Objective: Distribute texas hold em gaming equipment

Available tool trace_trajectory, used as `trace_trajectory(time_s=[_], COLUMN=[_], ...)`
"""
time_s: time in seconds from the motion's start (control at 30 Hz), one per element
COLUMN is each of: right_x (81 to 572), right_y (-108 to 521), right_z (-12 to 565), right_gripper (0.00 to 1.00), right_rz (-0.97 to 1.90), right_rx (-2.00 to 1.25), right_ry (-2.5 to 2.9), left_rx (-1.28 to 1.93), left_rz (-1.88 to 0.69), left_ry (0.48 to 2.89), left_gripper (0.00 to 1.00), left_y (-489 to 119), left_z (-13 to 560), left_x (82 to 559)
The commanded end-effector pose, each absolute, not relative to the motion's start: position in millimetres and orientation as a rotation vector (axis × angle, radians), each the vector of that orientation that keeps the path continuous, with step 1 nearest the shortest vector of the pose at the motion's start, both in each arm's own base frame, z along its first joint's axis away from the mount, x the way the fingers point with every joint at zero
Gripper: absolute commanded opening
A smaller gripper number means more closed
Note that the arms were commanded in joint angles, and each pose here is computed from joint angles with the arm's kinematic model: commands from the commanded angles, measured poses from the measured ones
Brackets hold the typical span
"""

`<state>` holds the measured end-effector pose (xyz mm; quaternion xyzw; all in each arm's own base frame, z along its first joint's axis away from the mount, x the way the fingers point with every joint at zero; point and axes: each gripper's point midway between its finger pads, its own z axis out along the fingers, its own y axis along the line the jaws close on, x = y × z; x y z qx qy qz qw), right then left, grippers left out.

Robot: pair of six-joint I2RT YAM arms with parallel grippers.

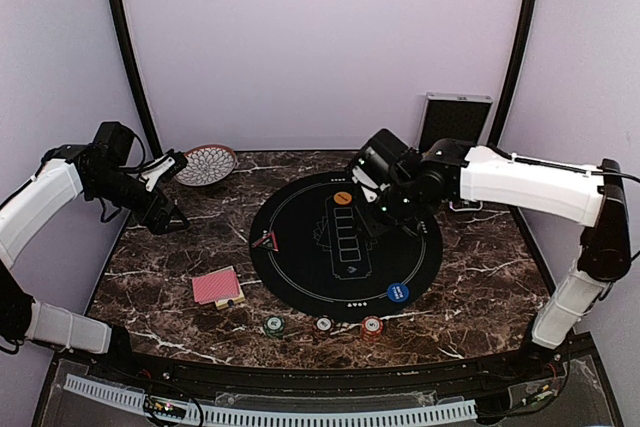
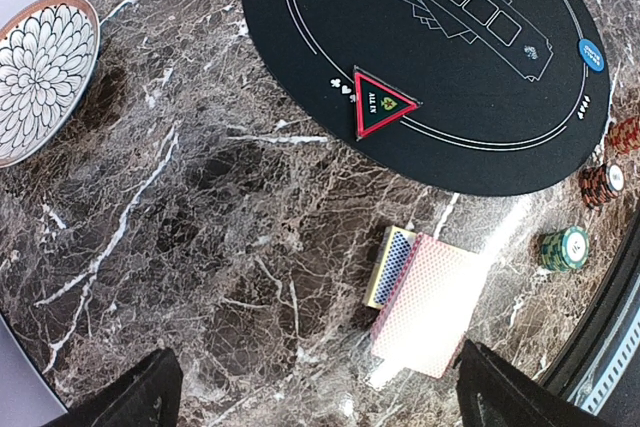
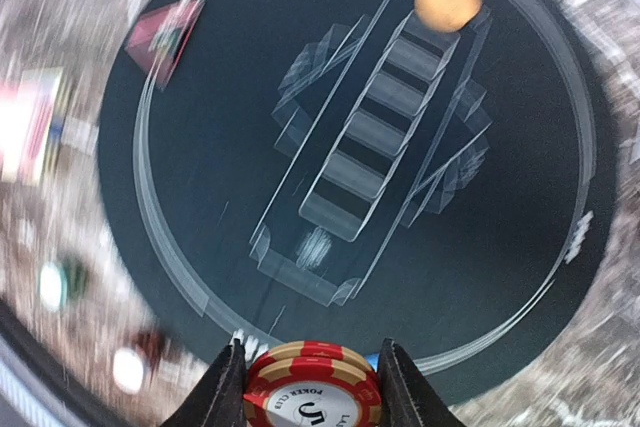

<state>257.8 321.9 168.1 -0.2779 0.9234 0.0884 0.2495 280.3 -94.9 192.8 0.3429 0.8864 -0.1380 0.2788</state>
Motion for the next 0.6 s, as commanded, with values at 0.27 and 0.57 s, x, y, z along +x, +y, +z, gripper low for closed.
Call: trace_trajectory(time_s=[0.27,0.57], right_x=[413,466], right_y=[318,321], right_z=[138,91], right_gripper=[0.02,0.01], right_rz=[0.137,0.112], right_rx=[-0.522,-0.5], right_ry=[2.453,2.486], left_rx=[0.948,0.947], left_rz=[-0.371,-0.388], left_ry=[2.342,2.346], left_gripper=[0.99,0.99], left_y=[-97,-99], left_z=[208,206], left_x=[273,273])
